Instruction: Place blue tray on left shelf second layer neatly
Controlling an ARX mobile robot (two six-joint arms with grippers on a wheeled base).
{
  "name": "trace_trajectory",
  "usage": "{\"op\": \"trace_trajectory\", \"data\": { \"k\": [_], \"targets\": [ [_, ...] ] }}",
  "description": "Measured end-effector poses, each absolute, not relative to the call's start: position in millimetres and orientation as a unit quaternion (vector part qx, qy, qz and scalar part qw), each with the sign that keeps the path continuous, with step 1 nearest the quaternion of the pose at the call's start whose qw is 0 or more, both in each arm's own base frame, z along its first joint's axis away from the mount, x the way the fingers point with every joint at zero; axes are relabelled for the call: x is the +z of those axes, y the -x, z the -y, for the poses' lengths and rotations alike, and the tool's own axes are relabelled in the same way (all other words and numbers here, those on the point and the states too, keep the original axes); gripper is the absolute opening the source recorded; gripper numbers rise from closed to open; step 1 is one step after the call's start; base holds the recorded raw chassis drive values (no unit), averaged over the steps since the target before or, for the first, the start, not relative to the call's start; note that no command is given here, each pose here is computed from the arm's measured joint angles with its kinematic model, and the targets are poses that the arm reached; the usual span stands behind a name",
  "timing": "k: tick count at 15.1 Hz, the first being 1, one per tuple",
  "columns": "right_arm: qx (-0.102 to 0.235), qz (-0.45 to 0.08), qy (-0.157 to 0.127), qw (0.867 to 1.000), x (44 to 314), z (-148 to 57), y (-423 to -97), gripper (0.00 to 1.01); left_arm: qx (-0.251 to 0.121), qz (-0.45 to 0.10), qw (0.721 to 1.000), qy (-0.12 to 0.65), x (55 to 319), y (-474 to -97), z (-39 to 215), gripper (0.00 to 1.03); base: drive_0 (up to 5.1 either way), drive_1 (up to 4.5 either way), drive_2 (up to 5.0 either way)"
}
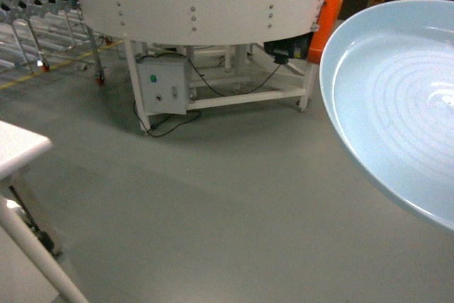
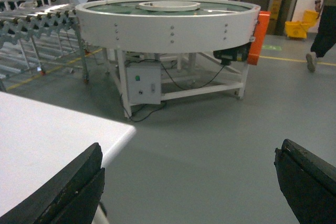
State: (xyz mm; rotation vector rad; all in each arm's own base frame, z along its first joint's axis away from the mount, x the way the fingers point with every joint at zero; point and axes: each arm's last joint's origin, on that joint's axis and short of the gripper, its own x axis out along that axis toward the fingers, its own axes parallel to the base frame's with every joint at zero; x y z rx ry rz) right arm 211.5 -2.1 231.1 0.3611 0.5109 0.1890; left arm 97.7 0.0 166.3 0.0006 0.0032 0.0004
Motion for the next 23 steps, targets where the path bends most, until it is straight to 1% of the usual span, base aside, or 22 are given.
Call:
{"op": "trace_trajectory", "data": {
  "k": [23],
  "targets": [
    [0.093,-0.251,-0.177,0.947,231.2,2.1,-211.6,0.02,0.0,-0.001,1.0,0.0,166.3,-97.7,0.0,0.98,1.8,-0.44,-5.9]
  ]
}}
